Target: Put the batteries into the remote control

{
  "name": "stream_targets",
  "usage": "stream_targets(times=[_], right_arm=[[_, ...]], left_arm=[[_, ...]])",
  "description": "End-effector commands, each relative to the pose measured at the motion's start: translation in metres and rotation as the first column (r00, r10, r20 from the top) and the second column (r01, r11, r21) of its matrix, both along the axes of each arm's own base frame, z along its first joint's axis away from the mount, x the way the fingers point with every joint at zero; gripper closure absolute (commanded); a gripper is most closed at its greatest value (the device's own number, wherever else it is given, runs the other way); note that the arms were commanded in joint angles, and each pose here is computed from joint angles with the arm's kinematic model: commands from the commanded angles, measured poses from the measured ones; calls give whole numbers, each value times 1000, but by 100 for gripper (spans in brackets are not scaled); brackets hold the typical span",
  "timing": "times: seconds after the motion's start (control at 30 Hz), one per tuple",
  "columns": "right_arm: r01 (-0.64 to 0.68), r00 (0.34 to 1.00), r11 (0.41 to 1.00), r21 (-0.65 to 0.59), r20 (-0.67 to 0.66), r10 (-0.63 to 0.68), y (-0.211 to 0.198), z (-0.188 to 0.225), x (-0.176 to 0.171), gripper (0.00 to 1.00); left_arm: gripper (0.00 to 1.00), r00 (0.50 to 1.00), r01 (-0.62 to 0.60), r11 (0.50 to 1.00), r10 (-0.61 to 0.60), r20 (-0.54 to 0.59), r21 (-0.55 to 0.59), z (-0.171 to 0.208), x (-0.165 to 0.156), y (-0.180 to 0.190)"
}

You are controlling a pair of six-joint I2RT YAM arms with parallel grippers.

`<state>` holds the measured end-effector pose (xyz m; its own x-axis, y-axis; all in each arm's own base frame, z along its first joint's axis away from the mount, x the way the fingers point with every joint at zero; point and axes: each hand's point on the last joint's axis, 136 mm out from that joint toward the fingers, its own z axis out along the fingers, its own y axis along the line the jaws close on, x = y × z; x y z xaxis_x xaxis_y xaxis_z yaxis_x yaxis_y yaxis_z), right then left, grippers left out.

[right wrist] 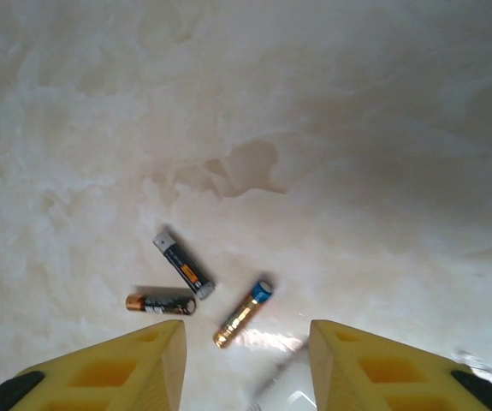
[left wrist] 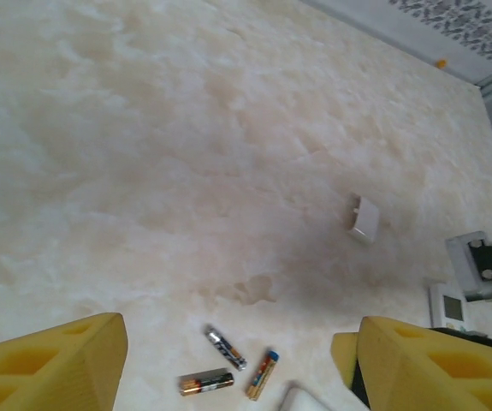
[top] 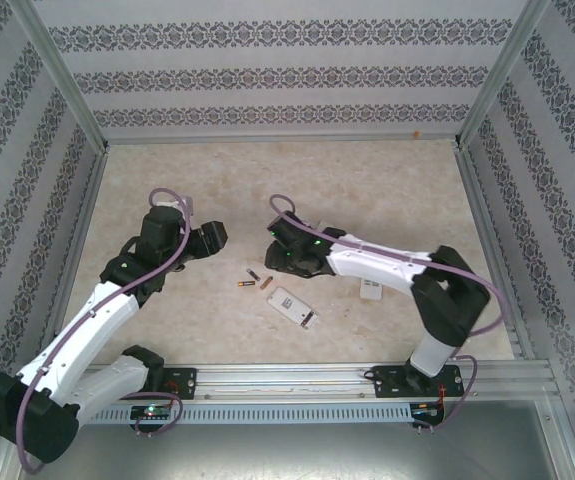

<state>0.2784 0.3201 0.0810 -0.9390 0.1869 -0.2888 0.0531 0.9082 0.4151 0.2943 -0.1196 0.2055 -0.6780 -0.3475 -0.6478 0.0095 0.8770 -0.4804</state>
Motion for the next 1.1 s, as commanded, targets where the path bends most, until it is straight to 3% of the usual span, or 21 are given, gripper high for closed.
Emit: stream_targets(times=[0.0,0.37,0.47,0.57,0.63,0.73,0.8,0.87,0.97,1.07], right_arm=[[49,996,995,-87,-63,-55,0,-16,-8,58],[-109,993,963,-248,-75,94,19,-39,-15,62],[-298,948,915,-271,25,316,30,-16,-11,60],[-518,768,737,-435,142,624,26,8,-9,55],[-677,555,543,-497,140,820,23,3,-19,53],[-801,347,326,-502,53,936,12,-5,-24,51],[-844,278,257,-470,26,960,15,-5,-22,52],[-823,346,329,-463,49,937,28,0,-3,53],[-811,489,477,-339,54,871,54,0,8,59],[-772,581,572,-278,57,812,71,-11,13,61]], left_arm=[[25,996,60,998,-60,-61,0,-17,-10,-1],[11,987,127,991,-130,-95,-35,-37,-16,-9],[9,987,130,991,-131,-94,-20,-37,-18,-6],[7,990,123,992,-123,-65,-10,-31,-20,-3],[7,992,118,993,-119,-34,-15,-26,-20,-1],[6,994,112,993,-113,-13,-21,-23,-21,0],[5,994,106,994,-106,-10,-25,-23,-22,1],[4,996,91,995,-92,-12,-34,-24,-23,2],[3,998,66,997,-67,-22,-47,-28,-25,5],[2,998,51,997,-53,-32,-52,-31,-27,8]])
